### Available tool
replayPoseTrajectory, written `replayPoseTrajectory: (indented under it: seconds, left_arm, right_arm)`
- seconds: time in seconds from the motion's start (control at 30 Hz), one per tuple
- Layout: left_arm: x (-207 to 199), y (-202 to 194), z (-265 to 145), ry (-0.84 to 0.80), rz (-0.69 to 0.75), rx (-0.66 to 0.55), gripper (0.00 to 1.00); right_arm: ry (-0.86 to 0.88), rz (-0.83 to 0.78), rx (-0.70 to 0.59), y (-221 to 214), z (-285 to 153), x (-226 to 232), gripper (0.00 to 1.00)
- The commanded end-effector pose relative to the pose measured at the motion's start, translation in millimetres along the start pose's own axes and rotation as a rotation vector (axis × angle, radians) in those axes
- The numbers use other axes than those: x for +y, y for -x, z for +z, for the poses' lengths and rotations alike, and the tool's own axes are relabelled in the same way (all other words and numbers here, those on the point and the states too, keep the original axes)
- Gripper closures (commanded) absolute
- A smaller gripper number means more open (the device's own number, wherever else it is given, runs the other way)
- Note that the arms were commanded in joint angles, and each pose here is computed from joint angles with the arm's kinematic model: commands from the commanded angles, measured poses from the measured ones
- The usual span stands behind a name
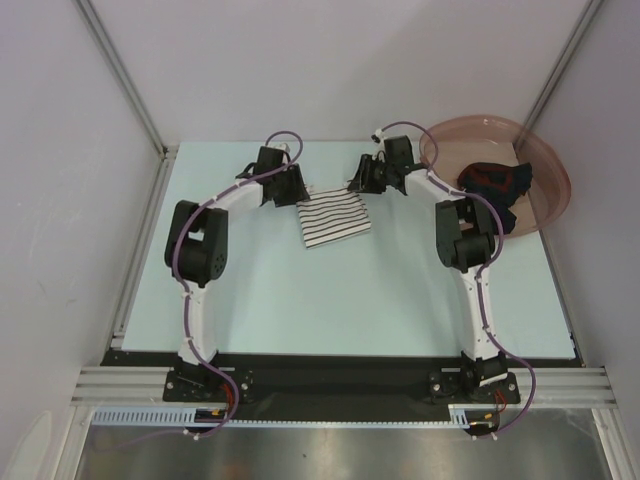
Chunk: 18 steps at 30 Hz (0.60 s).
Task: Fold and stack the tank tops
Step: Fold the tank top
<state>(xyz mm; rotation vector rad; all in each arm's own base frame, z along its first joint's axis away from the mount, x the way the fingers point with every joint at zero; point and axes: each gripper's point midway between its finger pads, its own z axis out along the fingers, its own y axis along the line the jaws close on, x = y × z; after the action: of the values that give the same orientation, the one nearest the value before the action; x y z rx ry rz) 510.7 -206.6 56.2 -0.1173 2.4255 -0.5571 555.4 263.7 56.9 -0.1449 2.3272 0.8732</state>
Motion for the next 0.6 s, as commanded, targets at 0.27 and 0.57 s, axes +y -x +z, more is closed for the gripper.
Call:
replayPoseTrajectory:
  seconds: [0.27, 0.57]
  left_arm:
    - [-19.2, 19.2, 3.0, -0.056, 0.012, -0.042, 0.68]
    - [-27.5, 29.7, -11.5, -0.076, 0.047, -0.068, 0.92]
  right_arm:
    - [0.055, -0.022, -0.022, 13.8, 8.0, 14.8, 1.00]
    - [0.073, -0.069, -0.125, 35.4, -27.9, 33.9, 1.00]
